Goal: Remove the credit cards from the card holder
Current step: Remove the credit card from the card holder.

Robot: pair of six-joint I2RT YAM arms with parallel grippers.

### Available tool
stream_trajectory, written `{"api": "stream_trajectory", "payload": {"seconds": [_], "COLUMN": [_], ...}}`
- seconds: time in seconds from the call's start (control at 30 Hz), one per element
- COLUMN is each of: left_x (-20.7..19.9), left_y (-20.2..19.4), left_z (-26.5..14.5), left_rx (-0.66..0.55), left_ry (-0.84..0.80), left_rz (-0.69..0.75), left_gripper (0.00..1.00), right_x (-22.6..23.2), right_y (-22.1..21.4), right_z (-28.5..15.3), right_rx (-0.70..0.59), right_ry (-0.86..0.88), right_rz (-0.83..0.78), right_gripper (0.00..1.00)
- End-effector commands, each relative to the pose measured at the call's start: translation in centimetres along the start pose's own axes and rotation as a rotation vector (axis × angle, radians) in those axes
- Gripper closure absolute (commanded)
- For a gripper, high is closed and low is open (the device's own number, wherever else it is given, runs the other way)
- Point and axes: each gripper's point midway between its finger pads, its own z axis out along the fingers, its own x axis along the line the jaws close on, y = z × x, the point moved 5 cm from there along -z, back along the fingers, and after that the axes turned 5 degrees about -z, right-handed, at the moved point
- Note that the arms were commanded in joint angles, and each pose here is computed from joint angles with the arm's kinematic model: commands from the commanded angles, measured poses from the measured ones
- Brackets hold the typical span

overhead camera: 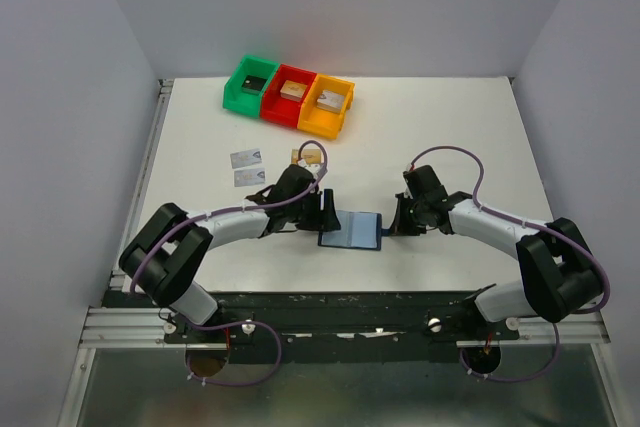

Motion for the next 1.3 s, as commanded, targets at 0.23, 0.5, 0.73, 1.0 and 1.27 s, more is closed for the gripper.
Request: {"api": "stream_trajectory", "payload": {"seconds": [0.23,0.5,0.73,1.0,1.27], "left_x": [-1.4,-2.3,-4.0,-4.7,-5.8], "left_y": [0.4,0.2,0.1,0.1,0.3], "left_z": [0.7,1.0,1.0,0.8,0.6], "left_rx": [0.013,0.034,0.040,0.031,0.018], "left_ry": [-0.050,-0.091,-0.155,-0.177,-0.221], "left_rz": [0.047,0.076,0.142,0.176,0.211], "left_gripper": [0.30,0.30,0.30,0.29,0.29], "right_x": [0.2,0.4,0.4,0.4,0.3], "right_y": [0.0,0.0,-0.1,0.0,0.0], "right_z": [-0.1,0.1,0.1,-0.1,-0.1], "right_rx": [-0.008,0.000,0.000,-0.004,-0.001], "right_ry": [0.025,0.040,0.041,0.038,0.035], "right_rz": [0.002,0.003,0.011,0.010,0.012], "right_gripper": [1.00,1.00,1.00,1.00,1.00]}}
